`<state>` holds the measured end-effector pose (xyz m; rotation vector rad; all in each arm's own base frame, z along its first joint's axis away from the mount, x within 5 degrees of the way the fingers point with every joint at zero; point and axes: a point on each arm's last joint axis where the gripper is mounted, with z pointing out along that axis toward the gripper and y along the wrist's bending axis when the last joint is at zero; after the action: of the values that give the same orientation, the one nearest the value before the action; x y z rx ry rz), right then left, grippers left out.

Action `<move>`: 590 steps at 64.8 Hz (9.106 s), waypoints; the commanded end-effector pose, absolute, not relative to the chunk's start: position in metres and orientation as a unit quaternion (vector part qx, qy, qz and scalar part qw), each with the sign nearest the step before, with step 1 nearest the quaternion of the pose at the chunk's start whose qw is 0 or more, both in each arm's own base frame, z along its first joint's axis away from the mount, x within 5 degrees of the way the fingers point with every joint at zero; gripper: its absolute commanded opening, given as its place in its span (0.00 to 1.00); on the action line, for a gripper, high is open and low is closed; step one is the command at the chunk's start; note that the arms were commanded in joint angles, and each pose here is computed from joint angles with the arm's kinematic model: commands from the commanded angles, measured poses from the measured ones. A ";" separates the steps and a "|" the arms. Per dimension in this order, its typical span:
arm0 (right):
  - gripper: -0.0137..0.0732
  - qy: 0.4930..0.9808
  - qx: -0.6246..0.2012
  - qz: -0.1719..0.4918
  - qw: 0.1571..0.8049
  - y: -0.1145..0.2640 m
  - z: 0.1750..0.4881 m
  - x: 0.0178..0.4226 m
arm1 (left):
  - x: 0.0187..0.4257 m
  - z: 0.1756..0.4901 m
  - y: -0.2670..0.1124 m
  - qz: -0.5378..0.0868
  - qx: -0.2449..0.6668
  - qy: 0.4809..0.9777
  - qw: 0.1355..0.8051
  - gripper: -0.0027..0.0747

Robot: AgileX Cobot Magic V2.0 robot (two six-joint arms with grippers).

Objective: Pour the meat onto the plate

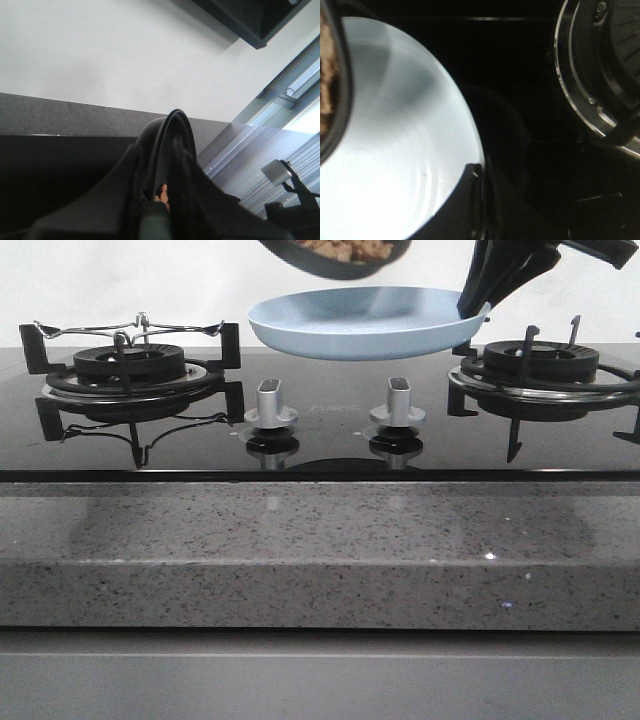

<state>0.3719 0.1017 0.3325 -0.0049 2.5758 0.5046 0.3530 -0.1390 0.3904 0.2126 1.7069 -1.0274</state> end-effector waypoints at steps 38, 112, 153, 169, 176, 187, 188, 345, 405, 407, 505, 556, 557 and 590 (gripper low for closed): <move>0.08 0.927 0.000 0.204 0.316 0.098 0.365 0.364 | 0.321 0.449 -0.166 -0.335 0.282 0.629 0.642 0.01; 0.08 0.927 0.000 0.204 0.316 0.098 0.365 0.364 | 0.304 0.460 -0.174 -0.196 0.509 0.474 0.691 0.01; 0.08 0.927 0.000 0.204 0.316 0.098 0.365 0.364 | 0.303 0.460 -0.175 -0.182 0.525 0.457 0.695 0.01; 0.08 0.927 0.000 0.204 0.316 0.098 0.365 0.364 | 0.306 0.460 -0.174 -0.238 0.467 0.512 0.680 0.01; 0.08 0.927 0.000 0.204 0.316 0.098 0.365 0.364 | 0.309 0.461 -0.172 -0.267 0.421 0.546 0.674 0.01; 0.08 0.927 0.000 0.204 0.316 0.098 0.365 0.364 | 0.316 0.465 -0.167 -0.303 0.336 0.585 0.674 0.01; 0.08 0.927 0.000 0.204 0.316 0.098 0.365 0.364 | 0.317 0.465 -0.166 -0.305 0.328 0.589 0.673 0.01; 0.08 0.927 0.000 0.204 0.316 0.098 0.365 0.364 | 0.409 0.324 0.038 -0.497 -0.233 0.688 0.475 0.10; 0.08 0.927 0.000 0.204 0.316 0.098 0.365 0.364 | 0.364 0.361 0.070 -0.323 -0.122 0.775 0.529 0.57; 0.08 0.927 0.000 0.204 0.316 0.098 0.365 0.364 | 0.359 0.366 0.072 -0.305 -0.115 0.779 0.536 0.57; 0.08 0.921 -0.018 0.217 0.323 0.116 0.350 0.438 | 0.168 0.385 -0.014 -0.053 0.051 0.849 0.523 0.56; 0.63 0.926 -0.062 0.140 0.345 0.109 0.390 0.429 | 0.169 0.386 -0.012 -0.039 0.055 0.845 0.531 0.56; 0.63 0.926 -0.065 0.134 0.348 0.109 0.394 0.426 | 0.169 0.386 -0.012 -0.039 0.055 0.845 0.531 0.56; 0.63 0.903 -0.093 0.081 0.412 0.076 0.392 0.262 | 0.167 0.383 -0.018 -0.027 0.086 0.852 0.515 0.56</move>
<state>0.2896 0.0857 0.3760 -0.2397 2.4106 0.2056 0.1675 -0.0152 0.3690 0.2020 2.1273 -0.0700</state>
